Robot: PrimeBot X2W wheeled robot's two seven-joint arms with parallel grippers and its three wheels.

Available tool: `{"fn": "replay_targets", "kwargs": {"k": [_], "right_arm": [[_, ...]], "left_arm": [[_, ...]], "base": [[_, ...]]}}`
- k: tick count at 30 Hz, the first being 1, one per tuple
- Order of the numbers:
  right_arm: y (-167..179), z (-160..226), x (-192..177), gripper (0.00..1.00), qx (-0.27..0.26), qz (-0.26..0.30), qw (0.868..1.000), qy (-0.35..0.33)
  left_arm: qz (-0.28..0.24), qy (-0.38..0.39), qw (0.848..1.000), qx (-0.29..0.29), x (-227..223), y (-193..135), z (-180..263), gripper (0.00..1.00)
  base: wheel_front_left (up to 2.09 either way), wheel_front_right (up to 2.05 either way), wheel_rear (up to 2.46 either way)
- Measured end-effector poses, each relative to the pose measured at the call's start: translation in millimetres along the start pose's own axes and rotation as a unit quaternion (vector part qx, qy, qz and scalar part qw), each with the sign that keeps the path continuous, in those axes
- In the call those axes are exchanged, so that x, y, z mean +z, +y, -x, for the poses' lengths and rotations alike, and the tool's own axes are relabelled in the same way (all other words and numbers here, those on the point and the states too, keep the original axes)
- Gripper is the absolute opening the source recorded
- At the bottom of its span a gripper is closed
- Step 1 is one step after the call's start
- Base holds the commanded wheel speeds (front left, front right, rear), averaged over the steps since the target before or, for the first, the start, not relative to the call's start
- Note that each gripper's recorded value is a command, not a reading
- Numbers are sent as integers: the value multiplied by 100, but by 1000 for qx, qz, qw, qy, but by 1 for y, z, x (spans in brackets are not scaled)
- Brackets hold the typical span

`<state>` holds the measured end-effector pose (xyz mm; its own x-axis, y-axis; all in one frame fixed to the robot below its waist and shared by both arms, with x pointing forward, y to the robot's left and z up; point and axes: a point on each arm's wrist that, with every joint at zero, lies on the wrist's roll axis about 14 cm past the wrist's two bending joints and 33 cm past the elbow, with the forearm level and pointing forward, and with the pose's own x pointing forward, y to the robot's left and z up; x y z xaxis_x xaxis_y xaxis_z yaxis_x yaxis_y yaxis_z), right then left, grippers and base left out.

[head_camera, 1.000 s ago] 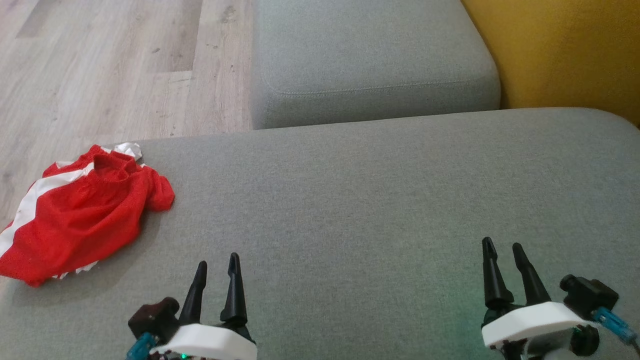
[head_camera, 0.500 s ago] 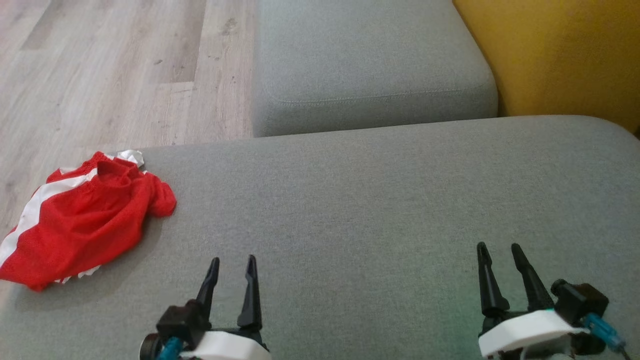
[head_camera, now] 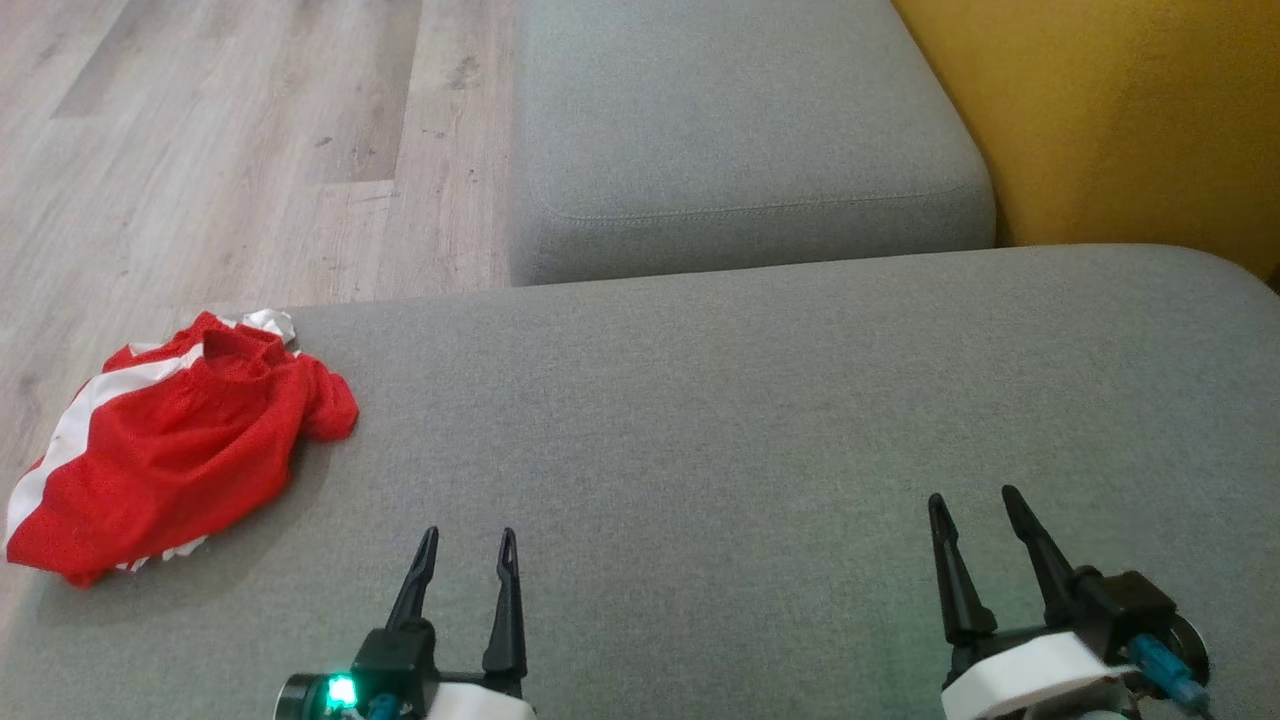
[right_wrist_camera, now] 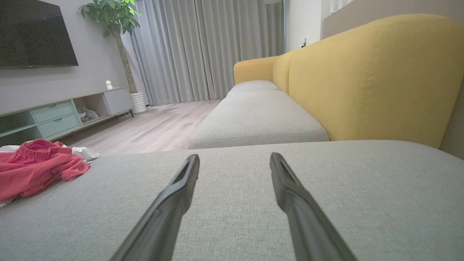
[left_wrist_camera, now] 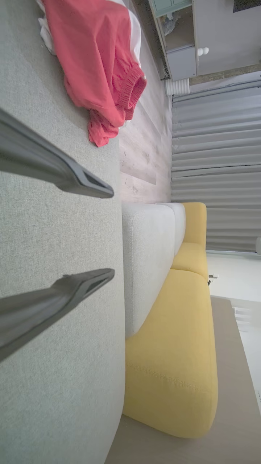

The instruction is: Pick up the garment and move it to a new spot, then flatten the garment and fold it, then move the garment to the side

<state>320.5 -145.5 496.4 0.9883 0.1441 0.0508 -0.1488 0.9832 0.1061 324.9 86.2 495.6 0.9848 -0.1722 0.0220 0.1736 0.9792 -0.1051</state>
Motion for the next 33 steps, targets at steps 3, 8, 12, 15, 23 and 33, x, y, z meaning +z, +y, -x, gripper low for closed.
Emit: {"fn": "replay_targets", "kwargs": {"k": [3,8,12,15,23,33], "right_arm": [[3,0,2,100,7,17,1000,-3],[7,0,4,100,17,42,999,-9],[9,2,3,100,19,42,999,-9],[8,6,-1,100,18,41,999,-4],[8,5,-4,100,17,40,999,3],[33,-14,-12,100,63,36,997,17]], "left_arm": [[-17,-4,1000,-2,0,0,1,100],[-40,-15,999,-1,3,0,2,100],[-42,-17,999,2,4,2,4,100],[-41,-17,999,2,4,2,5,100],[-41,-6,999,8,-2,6,5,100],[-41,-2,997,62,-6,39,17,100]], "base": [[0,0,0],[0,0,0],[0,0,0],[0,0,0],[0,0,0],[0,0,0]]}}
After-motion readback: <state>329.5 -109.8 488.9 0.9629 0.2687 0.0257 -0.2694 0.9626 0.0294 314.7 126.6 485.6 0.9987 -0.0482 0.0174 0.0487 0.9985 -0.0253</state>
